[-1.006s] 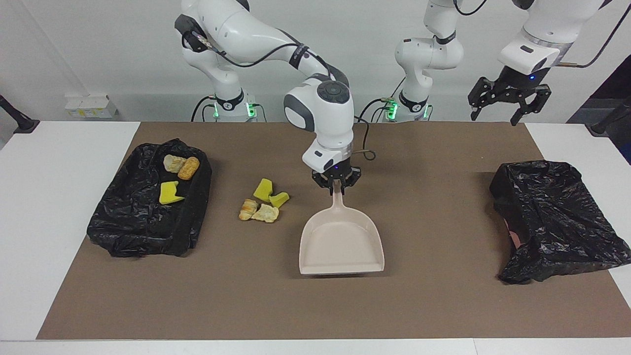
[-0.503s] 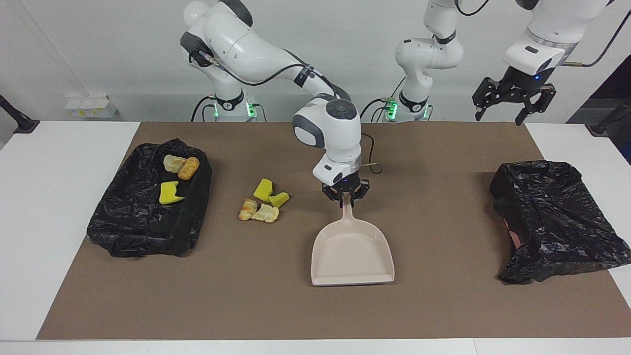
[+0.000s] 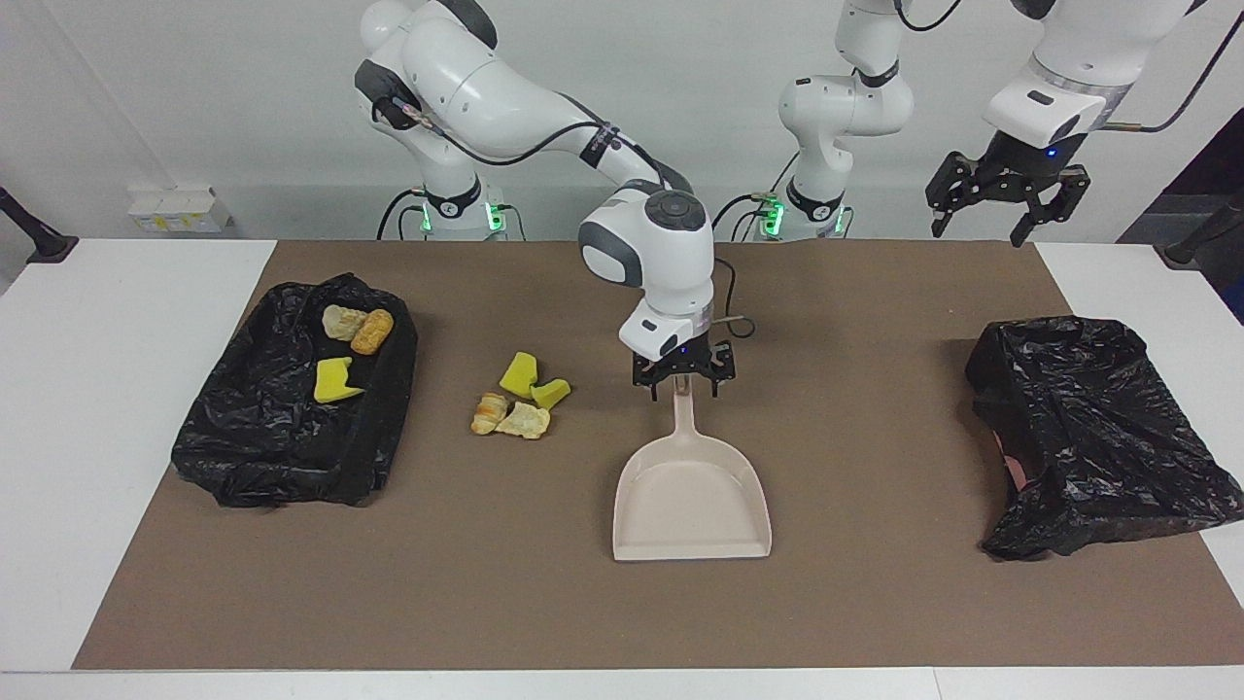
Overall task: Sweep and dump trash in bin
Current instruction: 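Return the dustpan to the table center with the right gripper and release it, then grasp the dustpan handle with the left gripper while the right gripper grasps the brush, then drag the dustpan with the left gripper toward the remaining sponge and cork pile, then sweep the sponge and cork pieces into the dustpan with the right gripper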
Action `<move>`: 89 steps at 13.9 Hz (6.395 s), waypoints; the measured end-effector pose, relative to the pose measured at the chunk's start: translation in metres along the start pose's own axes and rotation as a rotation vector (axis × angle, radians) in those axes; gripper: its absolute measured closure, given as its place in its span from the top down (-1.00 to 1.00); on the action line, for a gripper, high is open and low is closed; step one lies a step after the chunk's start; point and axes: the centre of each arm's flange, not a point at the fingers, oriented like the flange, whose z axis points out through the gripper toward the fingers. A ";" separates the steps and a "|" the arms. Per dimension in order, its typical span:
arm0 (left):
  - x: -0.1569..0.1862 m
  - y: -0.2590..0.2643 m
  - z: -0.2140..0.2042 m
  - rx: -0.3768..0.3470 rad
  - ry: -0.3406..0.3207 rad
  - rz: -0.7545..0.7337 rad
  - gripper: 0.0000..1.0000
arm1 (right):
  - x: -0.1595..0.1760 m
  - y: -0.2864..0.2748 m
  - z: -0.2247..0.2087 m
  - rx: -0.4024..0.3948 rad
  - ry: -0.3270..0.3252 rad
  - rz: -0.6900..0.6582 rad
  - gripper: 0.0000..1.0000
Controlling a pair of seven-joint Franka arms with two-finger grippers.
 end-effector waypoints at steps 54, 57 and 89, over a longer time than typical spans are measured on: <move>0.066 0.220 0.260 0.095 -0.103 0.833 -0.37 | -0.110 0.312 -0.072 -0.375 -0.254 -0.276 -0.47; 0.064 0.216 0.265 0.080 -0.125 1.026 -0.37 | -0.086 0.323 -0.044 -0.429 -0.268 -0.327 -0.47; -0.016 0.245 0.316 0.109 -0.182 1.211 -0.35 | -0.131 0.190 -0.080 -0.106 -0.420 -0.132 -0.47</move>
